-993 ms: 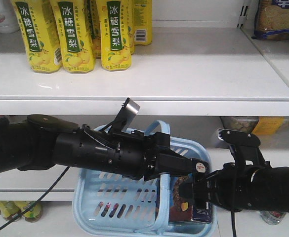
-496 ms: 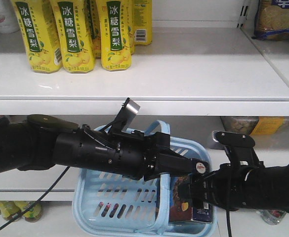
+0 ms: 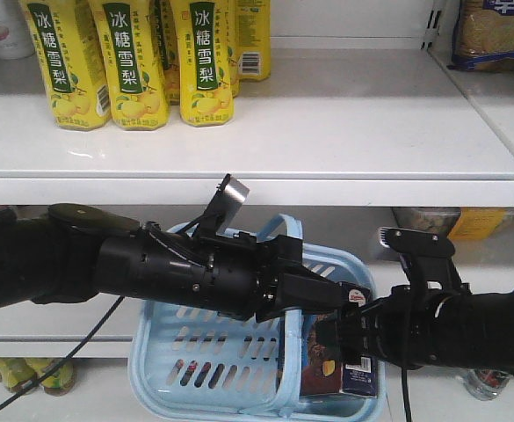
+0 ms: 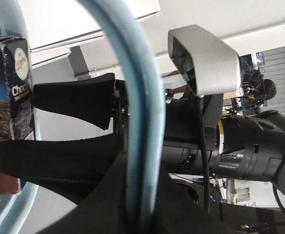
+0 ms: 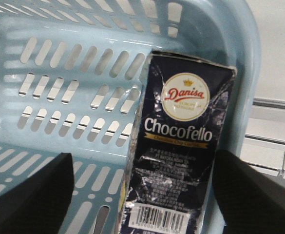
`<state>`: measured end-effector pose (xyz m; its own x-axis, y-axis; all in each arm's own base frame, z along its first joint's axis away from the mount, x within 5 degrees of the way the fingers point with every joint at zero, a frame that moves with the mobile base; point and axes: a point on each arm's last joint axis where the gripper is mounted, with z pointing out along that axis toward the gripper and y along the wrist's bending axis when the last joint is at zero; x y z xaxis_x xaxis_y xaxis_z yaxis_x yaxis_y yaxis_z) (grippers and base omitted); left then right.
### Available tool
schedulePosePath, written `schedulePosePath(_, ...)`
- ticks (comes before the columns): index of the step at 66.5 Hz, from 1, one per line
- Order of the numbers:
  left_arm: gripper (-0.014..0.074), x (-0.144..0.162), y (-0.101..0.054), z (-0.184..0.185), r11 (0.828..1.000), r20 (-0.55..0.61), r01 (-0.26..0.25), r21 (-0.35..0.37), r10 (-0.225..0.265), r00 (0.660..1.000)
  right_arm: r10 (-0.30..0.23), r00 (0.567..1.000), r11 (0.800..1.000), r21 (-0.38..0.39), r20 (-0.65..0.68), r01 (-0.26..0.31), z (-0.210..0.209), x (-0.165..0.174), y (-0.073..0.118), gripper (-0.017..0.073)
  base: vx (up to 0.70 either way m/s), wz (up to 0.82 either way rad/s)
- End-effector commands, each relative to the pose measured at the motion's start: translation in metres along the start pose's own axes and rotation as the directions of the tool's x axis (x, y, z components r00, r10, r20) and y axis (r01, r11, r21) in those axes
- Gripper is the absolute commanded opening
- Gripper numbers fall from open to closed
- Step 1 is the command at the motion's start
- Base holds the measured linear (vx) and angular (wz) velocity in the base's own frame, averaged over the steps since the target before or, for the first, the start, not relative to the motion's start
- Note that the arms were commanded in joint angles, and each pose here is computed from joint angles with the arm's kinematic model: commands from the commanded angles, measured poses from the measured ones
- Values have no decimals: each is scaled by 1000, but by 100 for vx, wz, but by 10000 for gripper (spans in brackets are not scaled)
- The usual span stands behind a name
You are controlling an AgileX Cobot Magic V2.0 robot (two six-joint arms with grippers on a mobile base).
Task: Left arm holds basket, right arm returns cookies
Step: 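Close the right gripper on the Chocofello box inside the basket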
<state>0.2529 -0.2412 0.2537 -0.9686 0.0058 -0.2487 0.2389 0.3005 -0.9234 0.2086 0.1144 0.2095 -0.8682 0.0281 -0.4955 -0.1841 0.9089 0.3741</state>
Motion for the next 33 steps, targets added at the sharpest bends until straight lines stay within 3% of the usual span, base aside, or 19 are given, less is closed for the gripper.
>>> schedulePosePath(1,-3,-14,-30,-13,995,115,-8,104,-4,993,-13,997,1000,-9,80,14,-4,-13,4,545,0,0)
schedulePosePath(33,-3,-14,-30,-13,994,116,-7,105,-5,993,2,1000,1000,19,31,-2,14,-12,-1,545,0,0)
